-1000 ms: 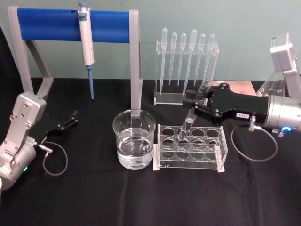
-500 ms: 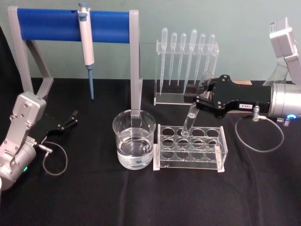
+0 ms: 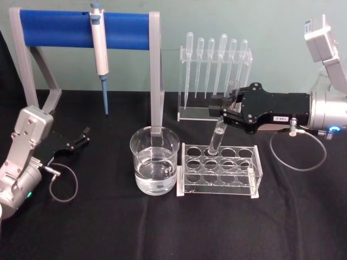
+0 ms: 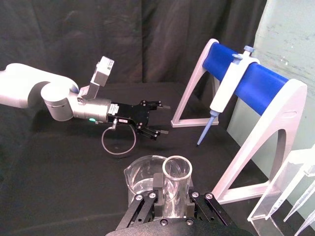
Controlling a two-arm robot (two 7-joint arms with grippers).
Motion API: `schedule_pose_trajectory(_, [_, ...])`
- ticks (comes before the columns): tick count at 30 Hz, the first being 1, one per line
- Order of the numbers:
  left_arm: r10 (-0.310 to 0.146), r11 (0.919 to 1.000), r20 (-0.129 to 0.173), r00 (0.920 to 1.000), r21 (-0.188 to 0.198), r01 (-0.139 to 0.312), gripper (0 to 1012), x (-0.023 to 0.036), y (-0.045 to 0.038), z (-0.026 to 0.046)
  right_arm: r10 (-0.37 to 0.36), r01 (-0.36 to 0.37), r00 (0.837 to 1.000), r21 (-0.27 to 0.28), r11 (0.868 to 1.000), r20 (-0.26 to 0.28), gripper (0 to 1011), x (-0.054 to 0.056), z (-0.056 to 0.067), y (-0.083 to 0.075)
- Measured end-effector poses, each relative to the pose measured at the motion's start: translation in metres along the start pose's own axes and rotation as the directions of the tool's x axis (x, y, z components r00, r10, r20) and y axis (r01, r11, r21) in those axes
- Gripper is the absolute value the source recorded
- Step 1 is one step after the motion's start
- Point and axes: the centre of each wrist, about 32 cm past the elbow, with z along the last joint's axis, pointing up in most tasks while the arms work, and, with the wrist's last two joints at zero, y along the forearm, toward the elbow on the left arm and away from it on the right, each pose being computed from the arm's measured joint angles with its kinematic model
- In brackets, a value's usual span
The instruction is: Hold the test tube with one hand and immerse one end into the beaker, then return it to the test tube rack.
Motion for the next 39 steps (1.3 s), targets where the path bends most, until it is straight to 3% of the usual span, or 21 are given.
schedule_pose_trajectory(39, [0.000,1.0000,0.000,1.0000,0.000,0.000,1000,0.0000,0.0000,0.0000,-0.002,0.002,1.000,0.001,1.000,0.001,222,0.0003,-0.0002,0.0001])
